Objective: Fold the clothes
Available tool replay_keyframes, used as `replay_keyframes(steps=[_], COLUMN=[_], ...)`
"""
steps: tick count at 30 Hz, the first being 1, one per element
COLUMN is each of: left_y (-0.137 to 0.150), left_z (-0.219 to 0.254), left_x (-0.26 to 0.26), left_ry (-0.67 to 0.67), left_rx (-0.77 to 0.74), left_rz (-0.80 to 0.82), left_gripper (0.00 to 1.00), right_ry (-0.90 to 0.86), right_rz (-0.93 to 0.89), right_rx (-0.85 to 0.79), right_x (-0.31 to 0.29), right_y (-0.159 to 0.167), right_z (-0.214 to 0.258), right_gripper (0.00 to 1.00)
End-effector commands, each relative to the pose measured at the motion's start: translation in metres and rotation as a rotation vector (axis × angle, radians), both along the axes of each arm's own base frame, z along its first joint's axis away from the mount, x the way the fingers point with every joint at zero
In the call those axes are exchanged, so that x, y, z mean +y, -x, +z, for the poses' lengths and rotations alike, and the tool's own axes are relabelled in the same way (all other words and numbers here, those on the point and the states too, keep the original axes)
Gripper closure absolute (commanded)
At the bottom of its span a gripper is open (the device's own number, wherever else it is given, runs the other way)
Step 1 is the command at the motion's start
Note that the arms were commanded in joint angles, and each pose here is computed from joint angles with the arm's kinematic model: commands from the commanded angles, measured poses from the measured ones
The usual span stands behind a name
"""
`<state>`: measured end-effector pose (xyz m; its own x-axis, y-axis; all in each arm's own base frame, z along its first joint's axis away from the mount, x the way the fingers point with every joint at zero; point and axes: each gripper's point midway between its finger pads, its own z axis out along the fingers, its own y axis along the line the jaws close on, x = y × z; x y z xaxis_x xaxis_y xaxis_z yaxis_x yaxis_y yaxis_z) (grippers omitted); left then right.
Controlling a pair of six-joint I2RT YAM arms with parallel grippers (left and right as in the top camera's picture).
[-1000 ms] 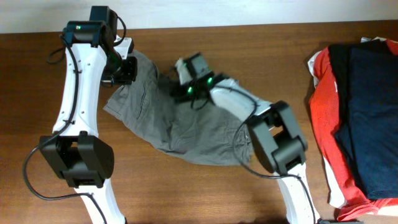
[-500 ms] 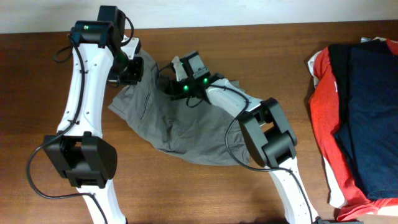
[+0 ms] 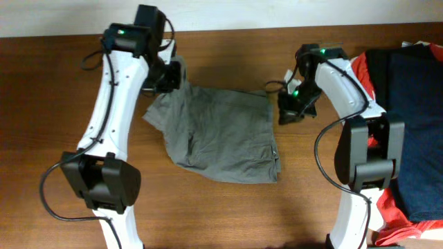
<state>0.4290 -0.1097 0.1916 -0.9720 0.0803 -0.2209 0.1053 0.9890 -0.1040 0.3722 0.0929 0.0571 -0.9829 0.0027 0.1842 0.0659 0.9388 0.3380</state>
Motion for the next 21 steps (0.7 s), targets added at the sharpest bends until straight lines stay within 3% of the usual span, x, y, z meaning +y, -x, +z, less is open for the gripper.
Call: replay_keyframes(steps=[1,5,13,19,21], left_y=[-0.001,0.005,0.015,0.027,0.028], left_z=[0.029,0.031,0.027,-0.011,-0.023], left_x=[-0.024,-0.046,-0.094,-0.123,-0.135], left_ry=[0.063,0.150,0.155,0.144,0.141], left_rx=[-0.082,-0.061,-0.067,0.043,0.061], left_rz=[0.034,0.007,-0.072,-0.126,-0.131], left_gripper=[0.99,0.99,0.99,0.93,0.99], right_ry=[0.019,-0.064,-0.086,-0.054,-0.037], right_rz=[0.005,0.005,0.044,0.046,0.049], right_rx=[0.066,0.058,0.071,0.076,0.084], right_x=[-0.006,0.010,0.028,0.023,0.020], right_y=[0.024,0.047,0.056,0.058,0.060], right_z=[-0.036,-0.083,-0.086,-0.088,-0.088], right_gripper=[0.95,0.96,0.96,0.95,0.95])
